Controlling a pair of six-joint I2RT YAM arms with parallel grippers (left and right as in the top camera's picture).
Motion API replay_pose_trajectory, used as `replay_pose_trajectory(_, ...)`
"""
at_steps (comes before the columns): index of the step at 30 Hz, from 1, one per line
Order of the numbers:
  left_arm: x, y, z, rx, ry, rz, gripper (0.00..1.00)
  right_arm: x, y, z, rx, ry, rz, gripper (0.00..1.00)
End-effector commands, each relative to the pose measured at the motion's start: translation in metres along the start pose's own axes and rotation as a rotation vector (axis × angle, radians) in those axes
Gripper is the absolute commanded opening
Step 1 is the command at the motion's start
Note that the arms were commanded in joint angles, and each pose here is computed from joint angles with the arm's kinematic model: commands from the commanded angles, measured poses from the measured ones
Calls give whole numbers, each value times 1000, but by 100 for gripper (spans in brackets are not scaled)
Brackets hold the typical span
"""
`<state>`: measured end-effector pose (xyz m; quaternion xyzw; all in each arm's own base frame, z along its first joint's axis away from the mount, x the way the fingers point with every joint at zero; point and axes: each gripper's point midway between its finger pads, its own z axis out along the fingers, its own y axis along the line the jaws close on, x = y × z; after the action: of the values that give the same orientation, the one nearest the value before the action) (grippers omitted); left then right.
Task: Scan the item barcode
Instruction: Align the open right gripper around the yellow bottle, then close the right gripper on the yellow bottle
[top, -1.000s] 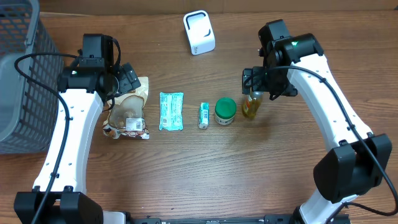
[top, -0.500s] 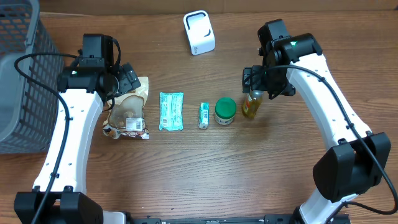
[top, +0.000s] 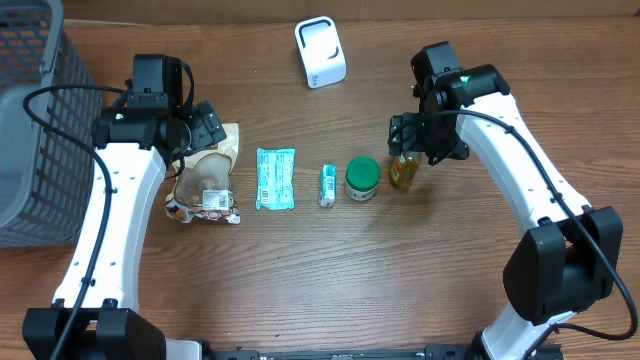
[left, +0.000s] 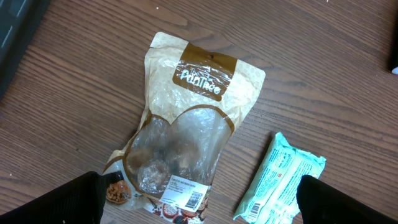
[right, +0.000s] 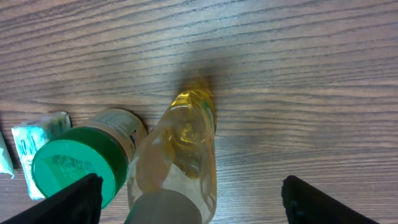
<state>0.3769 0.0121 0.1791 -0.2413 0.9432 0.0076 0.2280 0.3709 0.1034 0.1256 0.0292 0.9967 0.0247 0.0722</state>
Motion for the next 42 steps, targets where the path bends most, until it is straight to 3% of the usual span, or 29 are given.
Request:
replay_pose_trajectory(1, -3, -1, -1, 9, -2, 3, 100, -2, 1, 2, 7, -8, -3, 87)
replay_pose_trajectory(10, -3, -1, -1, 9, -2, 3, 100, 1, 0, 19, 6, -10, -6, 86)
replay_pose_trajectory(16, -3, -1, -1, 9, -2, 3, 100, -3, 1, 22, 0, -28, -6, 73)
replay_pose_trajectory(33, -3, -1, -1, 9, -2, 3, 100, -3, 1, 34, -4, -41, -6, 73)
replay_pose_trajectory(39, -3, -1, -1, 9, -2, 3, 100, -3, 1, 34, -4, -41, -4, 66)
replay_pose_trajectory(42, -3, -1, -1, 9, -2, 3, 100, -3, 1, 34, -4, -41, -5, 53)
